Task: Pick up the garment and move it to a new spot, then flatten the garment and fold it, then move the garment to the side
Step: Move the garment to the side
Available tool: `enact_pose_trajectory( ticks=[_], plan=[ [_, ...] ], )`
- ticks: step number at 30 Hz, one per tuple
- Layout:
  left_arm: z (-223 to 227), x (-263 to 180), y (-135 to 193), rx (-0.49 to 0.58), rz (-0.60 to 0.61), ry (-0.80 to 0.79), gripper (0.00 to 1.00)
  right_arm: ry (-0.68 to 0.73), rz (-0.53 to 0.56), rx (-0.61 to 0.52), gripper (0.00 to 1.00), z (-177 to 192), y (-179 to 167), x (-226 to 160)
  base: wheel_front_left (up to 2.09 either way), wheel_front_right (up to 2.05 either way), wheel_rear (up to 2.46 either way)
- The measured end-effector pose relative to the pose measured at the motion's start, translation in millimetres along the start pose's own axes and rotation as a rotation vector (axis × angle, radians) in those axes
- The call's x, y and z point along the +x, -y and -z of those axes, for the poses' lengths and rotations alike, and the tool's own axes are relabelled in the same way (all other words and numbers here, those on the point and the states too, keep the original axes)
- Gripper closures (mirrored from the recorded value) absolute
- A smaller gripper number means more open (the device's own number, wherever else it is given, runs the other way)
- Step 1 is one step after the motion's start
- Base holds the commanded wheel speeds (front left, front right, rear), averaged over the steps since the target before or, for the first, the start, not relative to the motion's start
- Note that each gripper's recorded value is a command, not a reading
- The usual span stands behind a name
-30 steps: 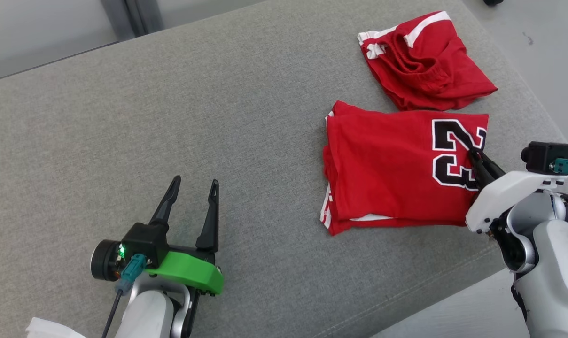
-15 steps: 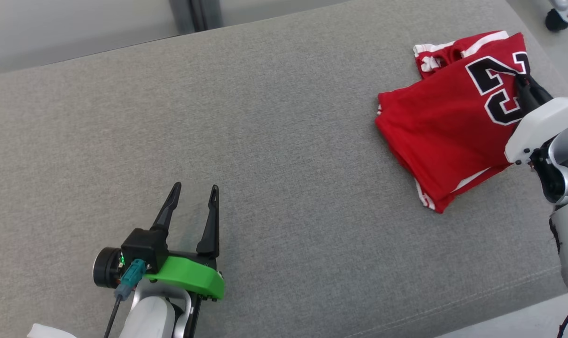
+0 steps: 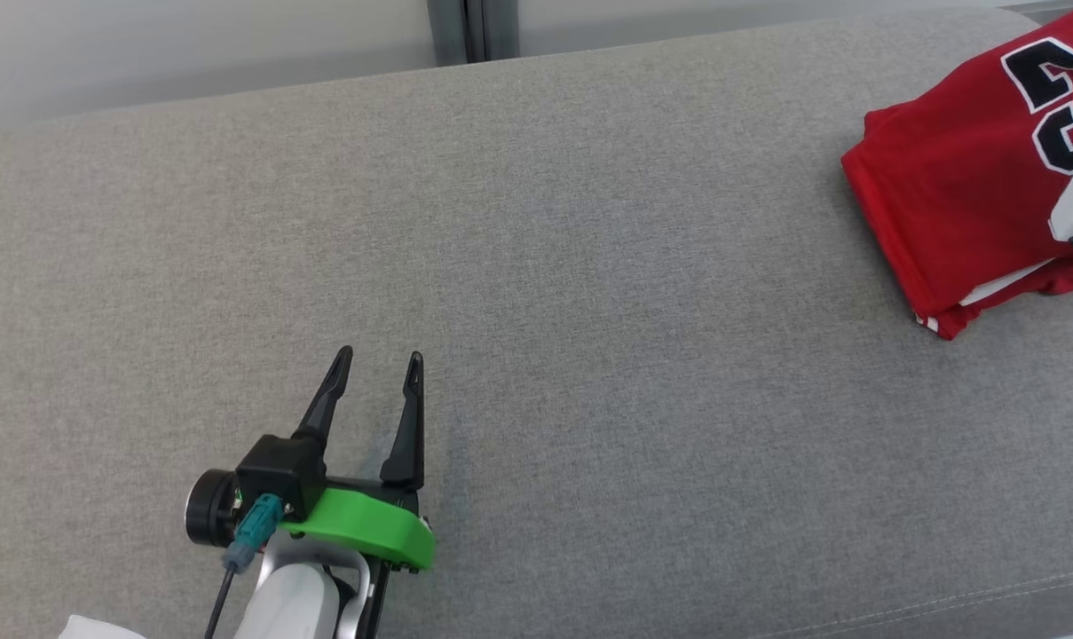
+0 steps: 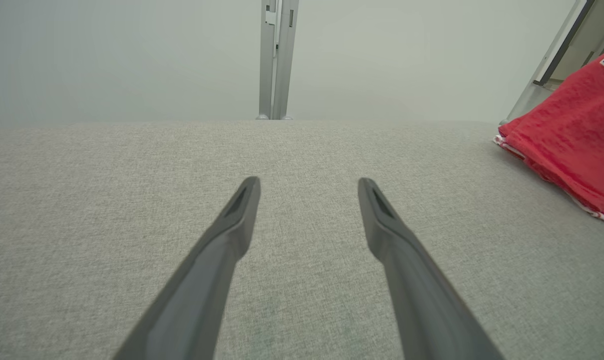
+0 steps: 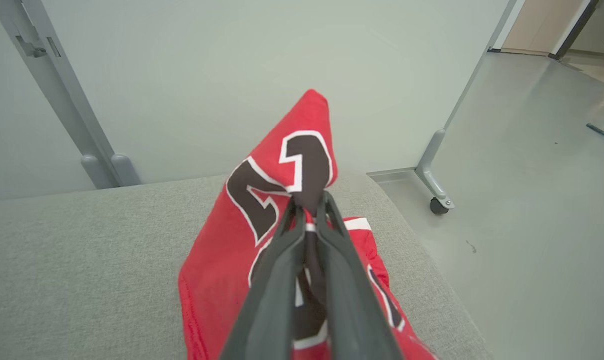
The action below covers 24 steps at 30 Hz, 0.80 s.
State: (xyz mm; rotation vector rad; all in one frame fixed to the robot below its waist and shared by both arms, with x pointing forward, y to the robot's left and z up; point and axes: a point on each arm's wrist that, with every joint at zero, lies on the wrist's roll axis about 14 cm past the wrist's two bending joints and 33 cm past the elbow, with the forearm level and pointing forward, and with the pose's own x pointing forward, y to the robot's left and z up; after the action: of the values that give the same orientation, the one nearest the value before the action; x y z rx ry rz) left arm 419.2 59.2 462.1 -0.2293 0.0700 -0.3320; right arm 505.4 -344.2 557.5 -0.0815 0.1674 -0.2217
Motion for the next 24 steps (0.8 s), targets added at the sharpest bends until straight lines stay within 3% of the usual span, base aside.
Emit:
enact_pose_trajectory(
  ticks=[8,12,13,14,15,16,20,24],
  plan=[
    [10,0,-8,0.002,-0.016,-0.025,0.0,-0.078,0.12,-0.114,1.0,9,51,14,0.0,0.0,0.0],
    [16,1,-16,0.01,-0.034,-0.04,0.0,-0.146,0.136,-0.182,1.0,29,58,22,0.0,0.0,0.0],
    [16,1,-18,0.011,-0.039,-0.042,0.0,-0.146,0.143,-0.182,0.91,32,60,24,0.0,0.0,0.0],
    [17,2,-21,0.013,-0.045,-0.043,0.0,-0.153,0.158,-0.182,0.61,36,65,25,0.0,0.0,0.0],
    [18,1,-24,0.015,-0.051,-0.047,0.0,-0.155,0.177,-0.187,0.07,38,71,26,0.0,0.0,0.0],
    [20,0,-26,0.017,-0.057,-0.051,0.0,-0.142,0.197,-0.189,0.0,38,77,27,0.0,0.0,0.0],
    [21,-1,-35,0.018,-0.079,-0.056,0.0,-0.112,0.211,-0.241,0.0,42,76,34,0.0,0.0,0.0],
    [22,-3,-40,0.019,-0.097,-0.061,0.0,-0.093,0.191,-0.215,0.0,52,59,38,0.0,0.0,0.0]
  ],
)
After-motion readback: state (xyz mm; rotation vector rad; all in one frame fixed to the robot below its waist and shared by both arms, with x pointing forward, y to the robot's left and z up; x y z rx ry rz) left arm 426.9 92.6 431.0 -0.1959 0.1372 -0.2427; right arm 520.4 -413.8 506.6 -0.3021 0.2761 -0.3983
